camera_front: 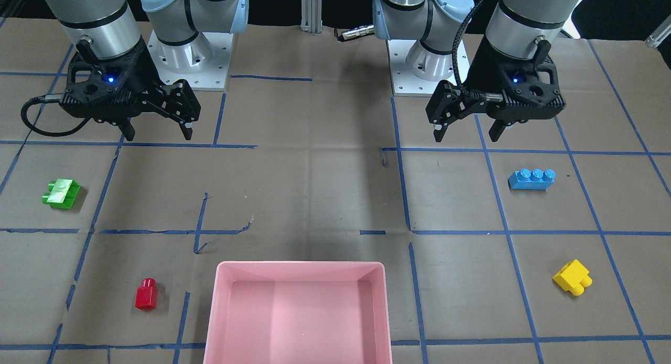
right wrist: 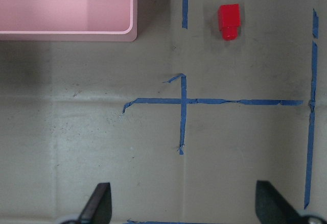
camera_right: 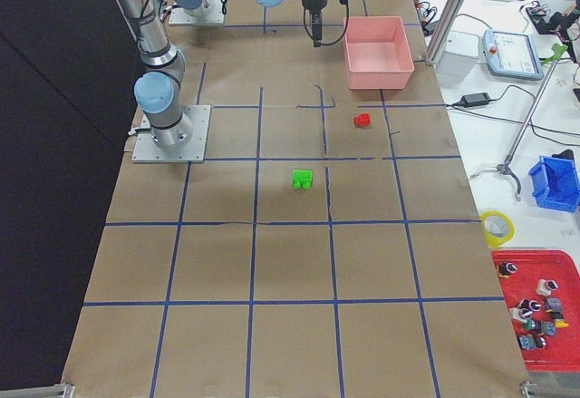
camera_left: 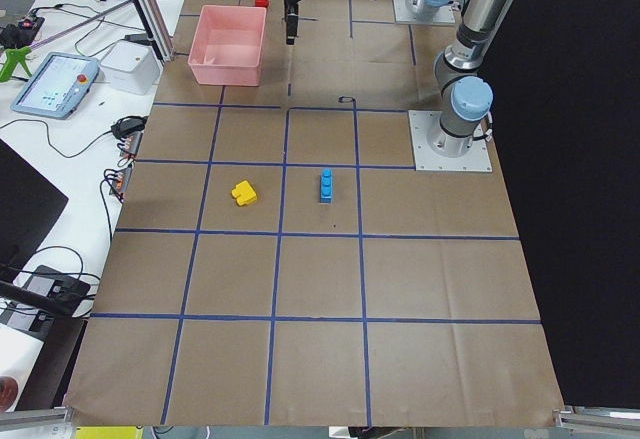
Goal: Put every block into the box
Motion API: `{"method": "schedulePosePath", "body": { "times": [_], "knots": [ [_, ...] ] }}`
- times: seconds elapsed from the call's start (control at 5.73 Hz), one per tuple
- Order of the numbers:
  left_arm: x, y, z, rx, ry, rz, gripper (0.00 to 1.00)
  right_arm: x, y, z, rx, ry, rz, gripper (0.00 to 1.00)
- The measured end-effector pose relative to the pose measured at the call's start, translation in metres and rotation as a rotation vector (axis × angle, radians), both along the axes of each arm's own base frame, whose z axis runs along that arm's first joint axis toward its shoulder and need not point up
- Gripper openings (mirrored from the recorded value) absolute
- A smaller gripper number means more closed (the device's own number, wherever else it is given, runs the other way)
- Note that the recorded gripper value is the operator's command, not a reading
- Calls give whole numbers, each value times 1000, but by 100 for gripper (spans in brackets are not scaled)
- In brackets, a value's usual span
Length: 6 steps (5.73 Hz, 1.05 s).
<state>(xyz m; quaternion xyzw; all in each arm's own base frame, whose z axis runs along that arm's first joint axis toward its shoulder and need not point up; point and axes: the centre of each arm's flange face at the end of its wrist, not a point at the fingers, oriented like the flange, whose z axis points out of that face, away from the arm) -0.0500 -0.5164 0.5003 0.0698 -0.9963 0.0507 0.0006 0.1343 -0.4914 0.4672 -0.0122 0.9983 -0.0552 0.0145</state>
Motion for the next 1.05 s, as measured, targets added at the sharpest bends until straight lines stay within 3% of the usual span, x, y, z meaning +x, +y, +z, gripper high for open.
{"method": "schedulePosePath", "body": {
  "times": [0.35,0.7,0.87,1.05],
  "knots": [
    [139,15,-13,36,-10,36,99,0,0,-2,-1,1,3,100],
    [250,56,-43,90,12,17,99,0,0,-2,4,1,1,100],
    [263,67,-52,105,18,-77,99,0,0,1,-1,1,3,100],
    [262,76,-56,109,17,-237,99,0,-2,5,-12,1,5,100]
  ]
}}
